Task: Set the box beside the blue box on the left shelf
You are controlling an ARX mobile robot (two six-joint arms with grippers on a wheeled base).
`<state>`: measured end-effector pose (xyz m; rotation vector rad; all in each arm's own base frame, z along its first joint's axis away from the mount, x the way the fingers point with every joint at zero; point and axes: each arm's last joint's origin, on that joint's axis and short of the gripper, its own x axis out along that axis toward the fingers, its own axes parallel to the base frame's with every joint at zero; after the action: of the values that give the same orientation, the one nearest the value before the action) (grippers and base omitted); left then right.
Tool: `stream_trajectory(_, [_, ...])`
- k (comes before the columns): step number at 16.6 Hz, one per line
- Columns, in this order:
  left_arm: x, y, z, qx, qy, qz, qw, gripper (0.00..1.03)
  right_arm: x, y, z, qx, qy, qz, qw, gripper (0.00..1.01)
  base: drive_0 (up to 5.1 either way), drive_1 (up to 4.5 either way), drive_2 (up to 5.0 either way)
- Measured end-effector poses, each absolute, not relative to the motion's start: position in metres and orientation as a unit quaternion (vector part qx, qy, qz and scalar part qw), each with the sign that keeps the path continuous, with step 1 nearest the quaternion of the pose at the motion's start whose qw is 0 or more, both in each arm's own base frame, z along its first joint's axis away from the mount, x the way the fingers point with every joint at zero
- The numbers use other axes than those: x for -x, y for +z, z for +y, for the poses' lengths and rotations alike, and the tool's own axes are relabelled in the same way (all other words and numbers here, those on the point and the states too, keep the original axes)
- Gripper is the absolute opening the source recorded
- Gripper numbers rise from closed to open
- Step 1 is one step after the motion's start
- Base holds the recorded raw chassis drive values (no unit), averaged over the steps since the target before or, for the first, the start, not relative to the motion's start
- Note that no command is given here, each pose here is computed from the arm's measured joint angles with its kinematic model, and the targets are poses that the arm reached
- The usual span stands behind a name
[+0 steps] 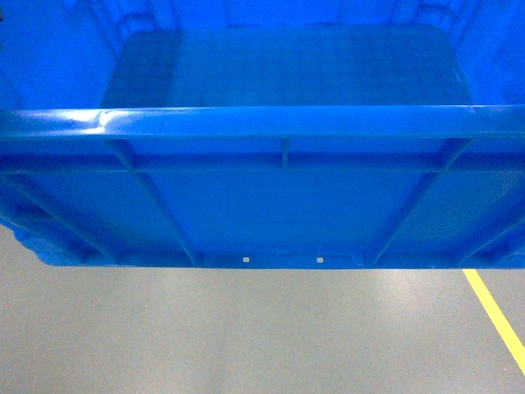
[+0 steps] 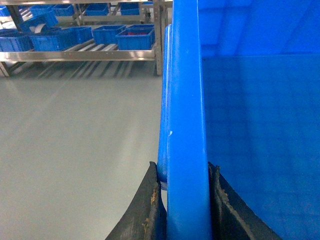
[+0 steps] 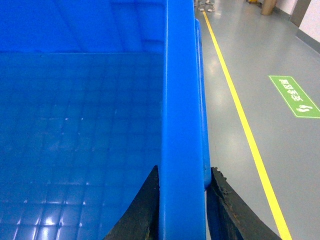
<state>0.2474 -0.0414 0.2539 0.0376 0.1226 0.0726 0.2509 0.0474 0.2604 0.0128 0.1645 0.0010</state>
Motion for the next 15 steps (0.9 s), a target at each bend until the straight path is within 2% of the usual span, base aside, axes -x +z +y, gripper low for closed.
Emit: stream_trajectory(15, [-0.2474,0.2535,-0.0414,-0.019,0.037,0.062,0.997,0.17,-0.2509,0.2601,0.0474,-0.006,0.001,0.082,0.997,0.2,0.0,4.22,-4.2])
